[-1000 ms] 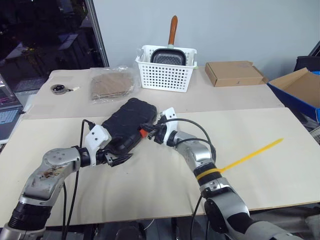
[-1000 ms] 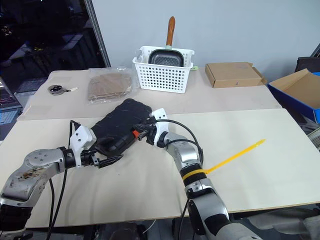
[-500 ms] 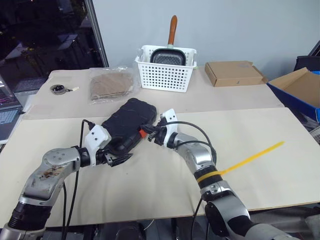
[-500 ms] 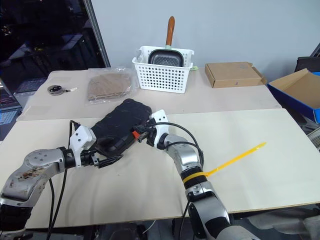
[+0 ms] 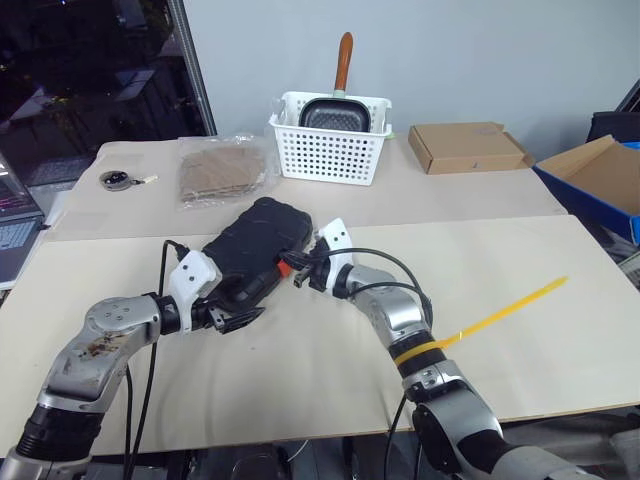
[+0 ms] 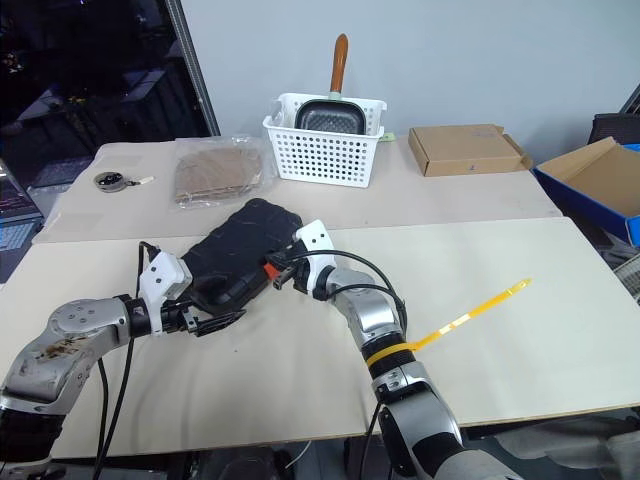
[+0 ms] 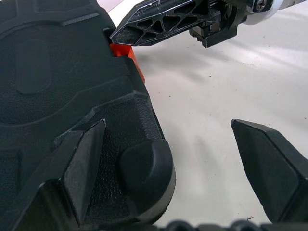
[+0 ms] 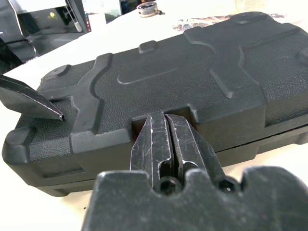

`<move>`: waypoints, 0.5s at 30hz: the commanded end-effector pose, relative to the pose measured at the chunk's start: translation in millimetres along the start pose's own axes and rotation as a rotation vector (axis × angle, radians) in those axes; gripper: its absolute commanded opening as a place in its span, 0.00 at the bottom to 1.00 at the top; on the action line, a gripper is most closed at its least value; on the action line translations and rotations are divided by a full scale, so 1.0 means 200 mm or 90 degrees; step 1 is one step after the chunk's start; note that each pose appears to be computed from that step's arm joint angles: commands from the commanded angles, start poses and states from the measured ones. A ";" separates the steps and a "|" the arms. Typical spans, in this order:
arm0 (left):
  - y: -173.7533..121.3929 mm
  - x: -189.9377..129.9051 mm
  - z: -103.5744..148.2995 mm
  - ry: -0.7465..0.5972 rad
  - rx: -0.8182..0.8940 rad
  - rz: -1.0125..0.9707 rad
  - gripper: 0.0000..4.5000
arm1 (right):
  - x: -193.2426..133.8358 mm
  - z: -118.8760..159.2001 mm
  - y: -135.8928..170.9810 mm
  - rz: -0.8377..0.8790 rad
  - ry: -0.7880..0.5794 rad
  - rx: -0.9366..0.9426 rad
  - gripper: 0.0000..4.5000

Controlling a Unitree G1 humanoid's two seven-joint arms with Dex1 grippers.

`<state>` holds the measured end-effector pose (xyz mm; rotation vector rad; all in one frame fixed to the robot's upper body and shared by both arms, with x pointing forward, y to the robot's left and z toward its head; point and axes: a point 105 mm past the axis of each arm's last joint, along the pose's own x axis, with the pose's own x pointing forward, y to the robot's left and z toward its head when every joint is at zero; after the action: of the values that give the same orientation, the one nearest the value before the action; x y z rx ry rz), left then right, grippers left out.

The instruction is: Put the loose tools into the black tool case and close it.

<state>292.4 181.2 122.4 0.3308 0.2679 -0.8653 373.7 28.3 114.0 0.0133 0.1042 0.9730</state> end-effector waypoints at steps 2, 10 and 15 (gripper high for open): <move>-0.03 0.02 -0.11 0.044 -0.043 -0.009 1.00 | 0.00 -0.17 0.03 0.009 0.077 0.006 0.01; -0.02 0.02 -0.11 0.043 -0.042 -0.009 1.00 | 0.01 -0.19 0.03 0.011 0.095 -0.006 0.01; -0.02 0.02 -0.09 0.026 -0.030 -0.007 1.00 | -0.04 -0.02 0.05 0.034 -0.012 -0.057 0.01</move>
<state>293.3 180.0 121.7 0.3224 0.2598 -0.8634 370.6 23.9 115.3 -0.0521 0.0504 0.9852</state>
